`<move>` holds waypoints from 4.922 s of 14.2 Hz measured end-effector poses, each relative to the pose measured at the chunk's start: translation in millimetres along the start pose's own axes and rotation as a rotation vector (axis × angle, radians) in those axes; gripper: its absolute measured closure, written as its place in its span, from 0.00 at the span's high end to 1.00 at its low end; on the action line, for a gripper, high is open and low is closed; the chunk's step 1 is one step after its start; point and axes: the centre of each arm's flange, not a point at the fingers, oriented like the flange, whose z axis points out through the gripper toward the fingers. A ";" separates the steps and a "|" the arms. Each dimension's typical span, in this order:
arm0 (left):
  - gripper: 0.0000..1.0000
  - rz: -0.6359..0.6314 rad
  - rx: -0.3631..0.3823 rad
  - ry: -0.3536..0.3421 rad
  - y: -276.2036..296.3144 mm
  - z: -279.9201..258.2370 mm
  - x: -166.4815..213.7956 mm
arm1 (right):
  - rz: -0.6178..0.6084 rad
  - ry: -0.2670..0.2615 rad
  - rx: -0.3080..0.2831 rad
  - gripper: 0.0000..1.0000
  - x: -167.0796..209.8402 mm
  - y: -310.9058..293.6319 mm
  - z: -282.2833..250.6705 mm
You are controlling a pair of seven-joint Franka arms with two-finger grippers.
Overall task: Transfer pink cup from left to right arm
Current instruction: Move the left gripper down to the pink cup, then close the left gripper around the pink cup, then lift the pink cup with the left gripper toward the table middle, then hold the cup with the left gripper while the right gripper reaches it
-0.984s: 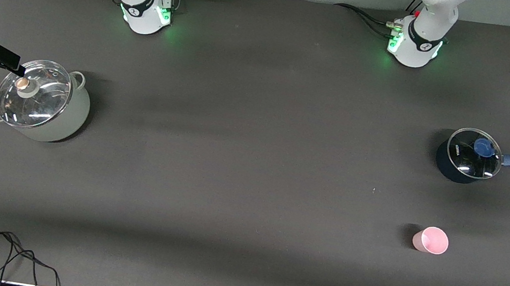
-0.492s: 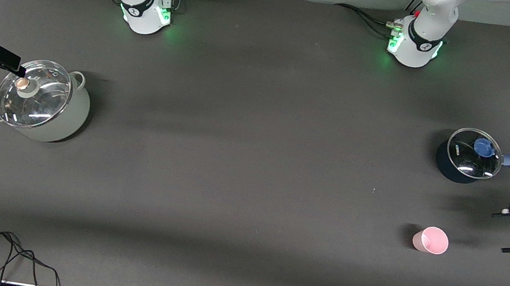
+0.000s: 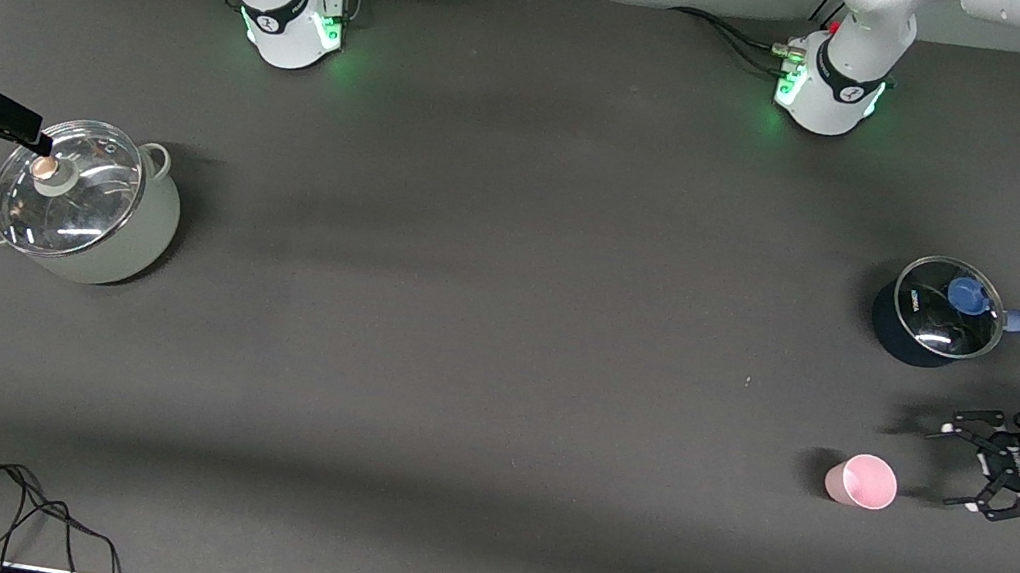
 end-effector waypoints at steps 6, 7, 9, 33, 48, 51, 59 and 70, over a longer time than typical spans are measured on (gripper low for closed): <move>1.00 0.035 0.023 0.053 6.1 20.9 -18.6 | 0.001 -0.001 0.000 1.00 0.2 0.8 0.4; 1.00 0.032 0.027 0.063 6.0 24.4 -18.1 | 0.002 -0.001 0.000 1.00 0.2 0.9 0.4; 1.00 0.016 0.031 0.090 8.7 41.4 -22.6 | 0.003 -0.001 0.000 1.00 0.2 1.6 0.4; 0.65 -0.052 0.060 0.133 4.4 104.9 -12.6 | 0.007 -0.001 0.001 1.00 0.1 3.8 0.5; 0.65 -0.224 0.195 0.196 10.7 152.9 183.9 | 0.035 -0.016 0.005 1.00 3.7 19.9 8.1; 0.65 -0.277 0.268 0.206 56.8 189.7 268.3 | 0.033 -0.016 0.006 0.99 3.9 17.9 8.0; 0.65 -0.329 0.316 0.116 229.7 292.2 446.9 | 0.424 0.000 0.141 0.95 5.3 -50.9 -14.5; 0.65 -0.346 0.301 0.086 353.6 332.4 570.5 | 0.886 -0.023 0.216 0.95 -25.1 -267.1 -52.1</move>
